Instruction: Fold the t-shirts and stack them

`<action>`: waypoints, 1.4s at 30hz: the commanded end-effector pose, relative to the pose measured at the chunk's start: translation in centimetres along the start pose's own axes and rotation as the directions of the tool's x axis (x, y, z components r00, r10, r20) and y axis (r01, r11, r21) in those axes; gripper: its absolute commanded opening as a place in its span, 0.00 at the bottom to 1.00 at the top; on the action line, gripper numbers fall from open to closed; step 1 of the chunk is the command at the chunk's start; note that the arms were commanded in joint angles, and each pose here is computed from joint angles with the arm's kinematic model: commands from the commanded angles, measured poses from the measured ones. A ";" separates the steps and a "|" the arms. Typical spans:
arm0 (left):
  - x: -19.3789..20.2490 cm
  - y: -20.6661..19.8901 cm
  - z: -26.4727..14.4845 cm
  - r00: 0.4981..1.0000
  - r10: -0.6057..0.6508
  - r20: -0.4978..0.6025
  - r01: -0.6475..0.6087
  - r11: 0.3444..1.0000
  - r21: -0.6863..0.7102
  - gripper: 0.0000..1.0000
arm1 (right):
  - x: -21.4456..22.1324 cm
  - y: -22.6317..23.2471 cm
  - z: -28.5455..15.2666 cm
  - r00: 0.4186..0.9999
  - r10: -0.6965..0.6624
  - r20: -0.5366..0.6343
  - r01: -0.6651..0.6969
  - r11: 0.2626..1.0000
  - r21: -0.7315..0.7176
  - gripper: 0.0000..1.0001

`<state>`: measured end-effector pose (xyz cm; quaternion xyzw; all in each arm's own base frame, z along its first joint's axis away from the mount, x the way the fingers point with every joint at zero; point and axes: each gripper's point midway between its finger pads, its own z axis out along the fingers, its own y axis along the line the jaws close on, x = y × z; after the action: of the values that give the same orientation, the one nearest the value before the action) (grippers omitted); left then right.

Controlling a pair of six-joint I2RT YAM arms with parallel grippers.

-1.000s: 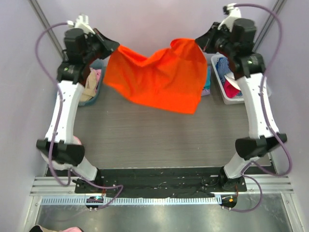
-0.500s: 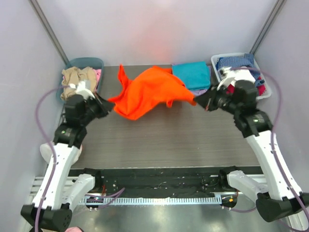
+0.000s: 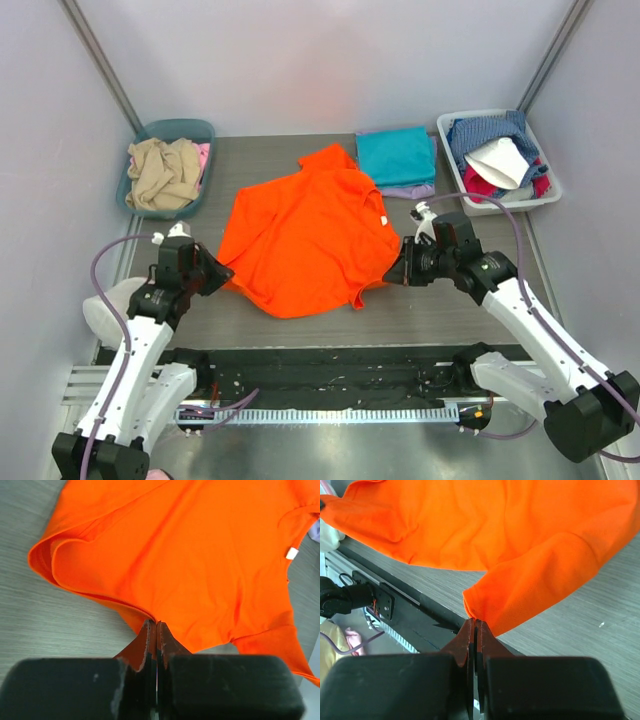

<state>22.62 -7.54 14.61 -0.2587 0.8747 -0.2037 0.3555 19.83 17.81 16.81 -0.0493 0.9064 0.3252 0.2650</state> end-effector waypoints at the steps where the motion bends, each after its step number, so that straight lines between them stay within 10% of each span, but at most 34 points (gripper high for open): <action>1: 0.0 1.0 -0.2 0.999 -0.029 0.022 0.030 0.999 -0.040 0.00 | 1.1 -0.2 0.0 1.000 0.020 -0.019 -0.019 1.000 0.014 0.01; 7: -3.6 -4.8 -5.5 0.993 0.039 0.113 -0.057 0.985 0.164 0.00 | -3.2 5.3 -6.6 0.973 -0.105 0.204 0.127 0.987 -0.097 0.01; 14: -10.1 -14.9 -21.1 0.923 0.099 0.371 -0.272 0.851 0.449 0.00 | -8.9 14.4 -19.6 0.840 -0.252 0.481 0.370 0.914 -0.168 0.01; 26: -11.2 -17.4 -36.3 0.828 -0.006 0.561 -0.378 0.733 0.566 0.00 | -9.5 20.9 -31.5 0.680 -0.267 0.682 0.526 0.826 -0.202 0.01; 42: -14.9 -14.9 -28.1 0.822 0.032 0.568 -0.280 0.892 0.354 0.00 | -13.0 18.9 -32.1 0.617 -0.274 0.737 0.442 0.896 -0.038 0.01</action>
<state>12.25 -6.19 51.93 -0.1265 0.6558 -0.3213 0.6713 8.15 11.71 56.07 -0.1496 0.6362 0.3890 0.6493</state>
